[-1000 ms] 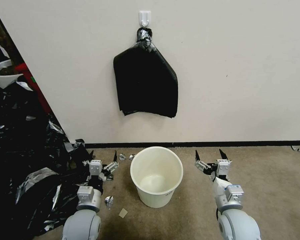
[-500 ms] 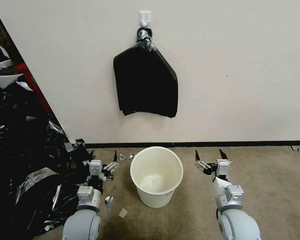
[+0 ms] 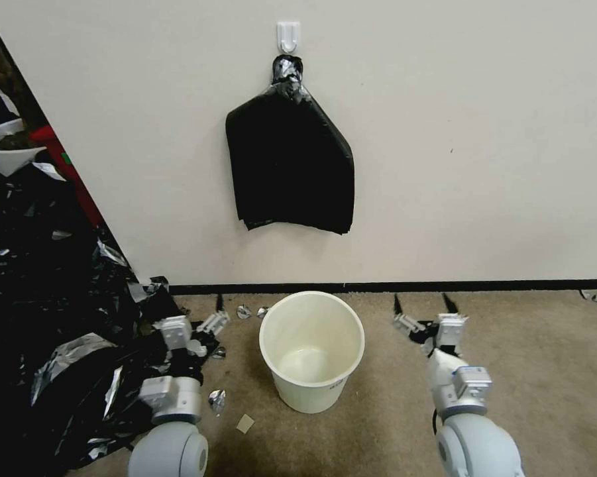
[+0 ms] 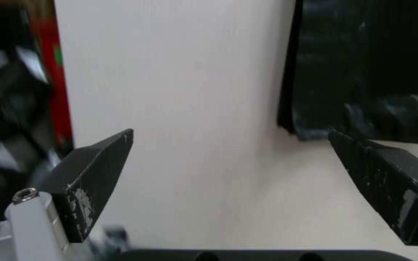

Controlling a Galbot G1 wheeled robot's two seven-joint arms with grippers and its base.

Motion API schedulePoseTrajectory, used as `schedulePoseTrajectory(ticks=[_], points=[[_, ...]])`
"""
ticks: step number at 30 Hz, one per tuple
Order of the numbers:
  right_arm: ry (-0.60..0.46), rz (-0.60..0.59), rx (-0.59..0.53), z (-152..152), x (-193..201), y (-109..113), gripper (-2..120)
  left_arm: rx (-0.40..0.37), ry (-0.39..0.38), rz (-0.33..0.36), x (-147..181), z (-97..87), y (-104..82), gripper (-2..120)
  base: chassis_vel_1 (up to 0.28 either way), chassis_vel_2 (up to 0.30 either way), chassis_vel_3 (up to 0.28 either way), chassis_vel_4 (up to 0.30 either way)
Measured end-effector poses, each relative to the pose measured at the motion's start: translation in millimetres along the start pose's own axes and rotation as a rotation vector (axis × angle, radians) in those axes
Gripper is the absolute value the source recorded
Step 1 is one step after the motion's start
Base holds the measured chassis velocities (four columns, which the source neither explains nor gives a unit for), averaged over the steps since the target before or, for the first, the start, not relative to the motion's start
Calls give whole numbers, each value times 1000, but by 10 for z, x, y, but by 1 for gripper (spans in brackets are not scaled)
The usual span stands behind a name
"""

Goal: Place a trash bag onto the trash bin.

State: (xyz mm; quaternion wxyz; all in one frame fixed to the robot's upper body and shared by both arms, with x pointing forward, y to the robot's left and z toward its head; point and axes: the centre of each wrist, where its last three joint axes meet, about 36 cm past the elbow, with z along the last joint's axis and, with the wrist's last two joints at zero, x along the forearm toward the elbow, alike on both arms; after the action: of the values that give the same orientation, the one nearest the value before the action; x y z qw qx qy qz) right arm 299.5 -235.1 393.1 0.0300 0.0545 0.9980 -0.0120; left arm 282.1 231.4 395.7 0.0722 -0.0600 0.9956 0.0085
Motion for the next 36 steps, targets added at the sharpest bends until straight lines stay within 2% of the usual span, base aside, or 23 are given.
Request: schedulePoseTrajectory(ticks=[2, 5, 7, 9, 10, 11, 13, 14, 15, 17, 18, 19, 20, 28, 31, 32, 35, 36], points=[[-17, 16, -11, -42, -3, -3, 100, -30, -16, 5, -6, -10, 42, 100, 0, 0, 0, 0], [-44, 47, -34, -111, -6, -5, 100, -122, -50, 24, -12, -56, 191, 100, 0, 0, 0, 0], [-45, 47, -35, -114, -6, -5, 100, -137, -57, 37, -11, -60, 230, 100, 0, 0, 0, 0], [-45, 47, -35, -114, -6, -4, 100, -156, -86, 80, -14, -63, 308, 100, 0, 0, 0, 0], [-50, 46, -37, -115, -9, -2, 100, -141, -111, 116, -18, -45, 352, 100, 0, 0, 0, 0], [-50, 46, -37, -115, -9, -2, 100, -141, -111, 116, -18, -45, 352, 100, 0, 0, 0, 0], [-89, 3, -48, -43, -65, 8, 100, -51, -160, 145, -32, -21, 379, 100, 0, 0, 0, 0], [-124, -42, -54, 36, -121, 16, 100, 0, -170, 123, -35, -19, 361, 100, 0, 0, 0, 0], [-124, -42, -54, 36, -121, 16, 100, 0, -170, 123, -35, -19, 361, 100, 0, 0, 0, 0], [-178, -109, -59, 144, -203, 22, 100, 64, -161, 55, -36, -38, 317, 100, 0, 0, 0, 0], [-178, -109, -59, 144, -203, 22, 100, 64, -161, 55, -36, -38, 317, 100, 0, 0, 0, 0], [-216, -159, -62, 226, -260, 31, 100, 96, -133, 8, -25, -67, 305, 100, 0, 0, 0, 0], [-228, -173, -62, 250, -278, 32, 100, 101, -113, -9, -1, -90, 315, 100, 0, 0, 0, 0], [-234, -184, -70, 268, -296, 47, 100, 66, -101, -16, 86, -140, 418, 100, 0, 0, 0, 0], [-256, -243, -180, 306, -474, 282, 100, 58, -109, -7, 120, -124, 442, 100, 0, 0, 0, 0], [-256, -243, -180, 306, -474, 282, 100, 58, -109, -7, 120, -124, 442, 100, 0, 0, 0, 0], [-285, -331, -329, 323, -718, 637, 100, 67, -105, 6, 127, -90, 387, 100, 0, 0, 0, 0], [-285, -331, -329, 323, -718, 637, 100, 67, -105, 6, 127, -90, 387, 100, 0, 0, 0, 0]])
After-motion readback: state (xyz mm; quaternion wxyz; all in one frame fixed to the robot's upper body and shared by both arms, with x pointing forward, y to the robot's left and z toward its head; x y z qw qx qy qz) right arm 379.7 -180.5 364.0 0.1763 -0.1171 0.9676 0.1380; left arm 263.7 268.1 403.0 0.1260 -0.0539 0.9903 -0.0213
